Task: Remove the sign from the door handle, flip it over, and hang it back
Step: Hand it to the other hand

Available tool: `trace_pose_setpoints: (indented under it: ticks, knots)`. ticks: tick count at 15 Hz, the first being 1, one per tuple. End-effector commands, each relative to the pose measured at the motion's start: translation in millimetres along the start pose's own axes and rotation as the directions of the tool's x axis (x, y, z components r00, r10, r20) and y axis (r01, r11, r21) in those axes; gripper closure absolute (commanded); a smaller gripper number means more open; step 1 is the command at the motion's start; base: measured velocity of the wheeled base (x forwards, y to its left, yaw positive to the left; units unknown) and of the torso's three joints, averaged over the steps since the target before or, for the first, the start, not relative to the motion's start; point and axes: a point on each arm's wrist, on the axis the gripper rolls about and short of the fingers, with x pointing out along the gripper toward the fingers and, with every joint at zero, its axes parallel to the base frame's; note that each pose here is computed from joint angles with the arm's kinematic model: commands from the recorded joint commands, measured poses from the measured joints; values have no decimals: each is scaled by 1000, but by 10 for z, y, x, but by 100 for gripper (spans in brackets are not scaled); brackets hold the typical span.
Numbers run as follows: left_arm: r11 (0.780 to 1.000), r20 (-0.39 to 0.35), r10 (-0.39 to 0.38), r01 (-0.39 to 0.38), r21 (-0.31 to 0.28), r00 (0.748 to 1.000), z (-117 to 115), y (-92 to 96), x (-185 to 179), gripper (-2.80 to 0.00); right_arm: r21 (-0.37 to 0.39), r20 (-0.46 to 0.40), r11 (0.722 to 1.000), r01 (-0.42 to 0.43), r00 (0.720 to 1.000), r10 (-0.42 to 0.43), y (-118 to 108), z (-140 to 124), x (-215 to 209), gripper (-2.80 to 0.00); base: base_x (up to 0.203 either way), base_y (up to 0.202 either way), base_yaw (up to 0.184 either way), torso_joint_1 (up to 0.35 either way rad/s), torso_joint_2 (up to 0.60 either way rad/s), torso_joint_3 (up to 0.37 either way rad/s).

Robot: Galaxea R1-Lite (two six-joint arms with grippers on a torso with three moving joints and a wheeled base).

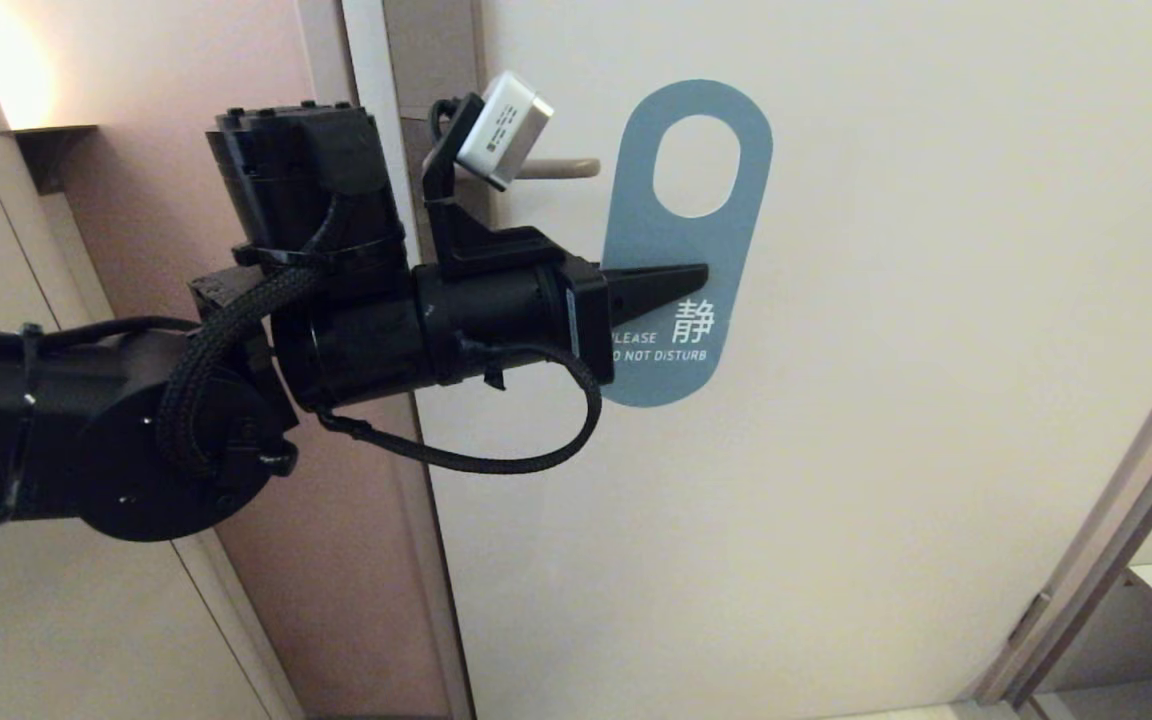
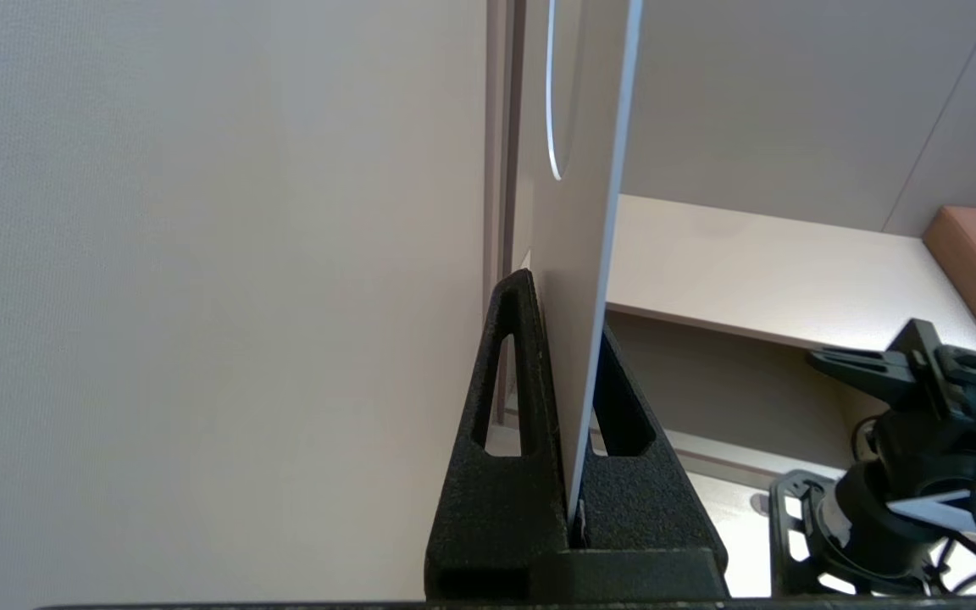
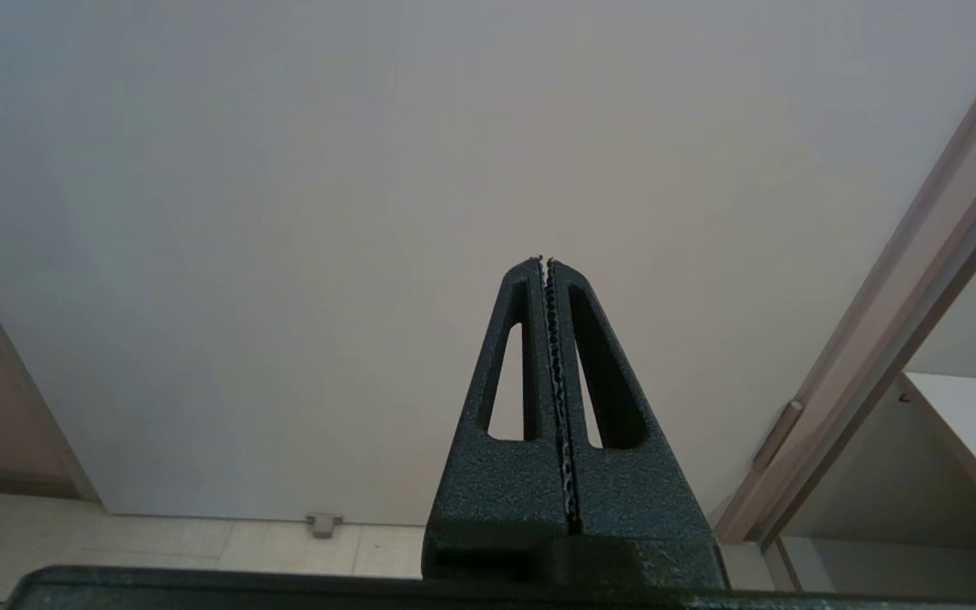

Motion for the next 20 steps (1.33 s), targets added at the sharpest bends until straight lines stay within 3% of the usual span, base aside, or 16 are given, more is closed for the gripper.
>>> trace_pose_setpoints:
  ticks: [1,8,10,13,16,20]
  knots:
    - [1000,12,-3,3,7,1000,53,-60,-88,0,-1,-1,1000,-1,1000,1,0,0,1,0,0,0,0,0,0,0]
    - [1000,-4,13,-13,-1,1000,9,-91,-217,0,-51,1,999,-10,1000,10,2,1,1,0,0,0,0,0,0,0]
    - [1000,-34,9,-9,-19,999,-98,-99,-226,0,-48,3,999,-8,1000,8,1,6,0,0,0,0,0,0,0,0]
    - [998,-56,-62,60,-35,997,-156,-195,-274,0,-50,23,999,-7,1000,8,-2,68,-20,0,0,0,0,0,0,0]
    - [995,-64,-92,89,-41,994,-179,-199,-282,0,-54,60,997,-51,997,54,-3,271,-81,0,0,0,0,0,0,0]
    - [991,-60,-129,127,-41,990,-156,-195,-257,0,-49,-16,991,-122,992,122,-17,647,41,0,0,0,0,0,0,0]
